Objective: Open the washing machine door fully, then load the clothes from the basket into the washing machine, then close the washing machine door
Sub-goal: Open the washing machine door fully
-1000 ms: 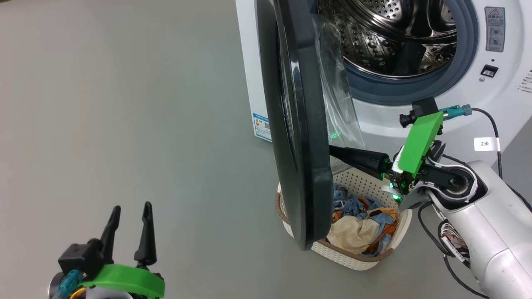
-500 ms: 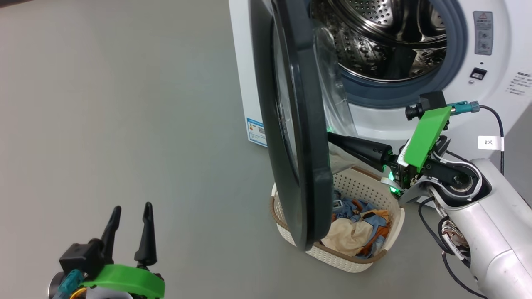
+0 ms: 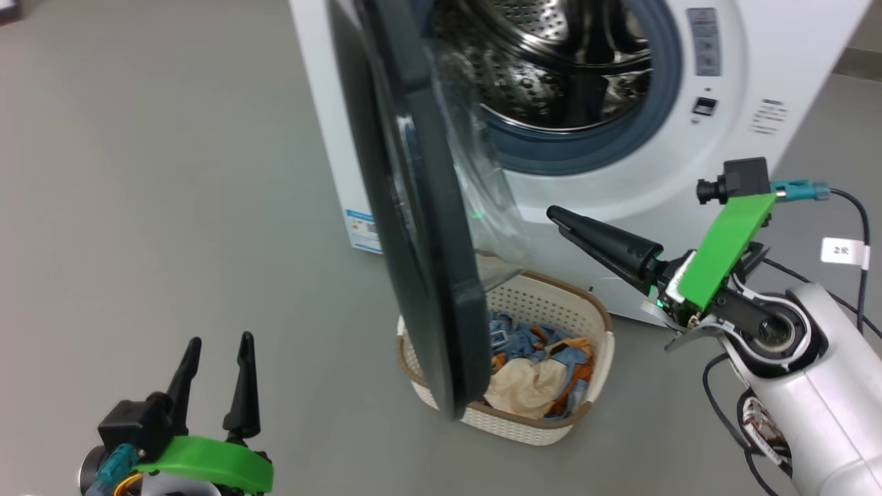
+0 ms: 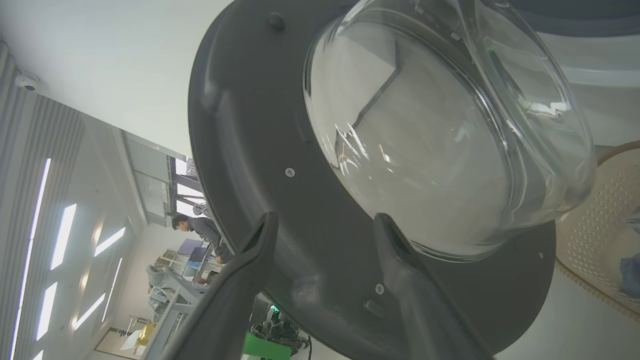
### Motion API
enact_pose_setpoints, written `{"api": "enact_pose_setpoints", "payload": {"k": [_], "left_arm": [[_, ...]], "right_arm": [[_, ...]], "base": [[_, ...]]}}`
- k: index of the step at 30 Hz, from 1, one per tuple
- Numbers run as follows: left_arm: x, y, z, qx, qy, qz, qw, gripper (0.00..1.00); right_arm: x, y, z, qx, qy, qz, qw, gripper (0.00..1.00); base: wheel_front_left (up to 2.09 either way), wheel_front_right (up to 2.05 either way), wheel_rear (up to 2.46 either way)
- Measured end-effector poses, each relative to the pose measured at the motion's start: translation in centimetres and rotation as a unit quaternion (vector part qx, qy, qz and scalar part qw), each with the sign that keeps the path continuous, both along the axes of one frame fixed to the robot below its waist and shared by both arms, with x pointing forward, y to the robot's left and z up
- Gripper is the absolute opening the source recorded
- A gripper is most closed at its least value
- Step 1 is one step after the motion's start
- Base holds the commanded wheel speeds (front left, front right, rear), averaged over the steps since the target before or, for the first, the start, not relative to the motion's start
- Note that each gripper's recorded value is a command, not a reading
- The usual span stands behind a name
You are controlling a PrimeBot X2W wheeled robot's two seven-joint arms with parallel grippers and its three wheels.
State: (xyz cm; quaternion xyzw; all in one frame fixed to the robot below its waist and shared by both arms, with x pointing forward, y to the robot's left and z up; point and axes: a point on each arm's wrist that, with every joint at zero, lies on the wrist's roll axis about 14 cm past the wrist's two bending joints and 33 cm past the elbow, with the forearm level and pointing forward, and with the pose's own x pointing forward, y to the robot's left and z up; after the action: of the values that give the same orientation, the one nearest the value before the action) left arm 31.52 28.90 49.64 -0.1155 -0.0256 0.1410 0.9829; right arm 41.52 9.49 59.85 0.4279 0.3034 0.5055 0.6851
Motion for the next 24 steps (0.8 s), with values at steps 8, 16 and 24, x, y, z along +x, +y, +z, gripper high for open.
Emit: {"api": "enact_pose_setpoints", "payload": {"k": [8,16,24], "left_arm": [[2.4,-2.4,0.3,0.004,-0.003,-0.045,0.999,1.00],[4.6,-5.2,0.4,0.002,-0.008,-0.087,0.996,1.00],[5.2,-7.3,-0.3,-0.001,0.001,-0.115,0.993,1.00]], "right_arm": [[0.6,-4.2,0.4,-0.014,-0.073,-0.101,0.992,1.00],[1.1,-9.8,-0.1,-0.021,-0.118,-0.220,0.968,1.00],[0.7,-14.3,-1.3,-0.048,-0.164,-0.316,0.933,1.00]], "base": [[0.00,0.00,0.00],[0.00,0.00,0.00],[0.00,0.00,0.00]]}}
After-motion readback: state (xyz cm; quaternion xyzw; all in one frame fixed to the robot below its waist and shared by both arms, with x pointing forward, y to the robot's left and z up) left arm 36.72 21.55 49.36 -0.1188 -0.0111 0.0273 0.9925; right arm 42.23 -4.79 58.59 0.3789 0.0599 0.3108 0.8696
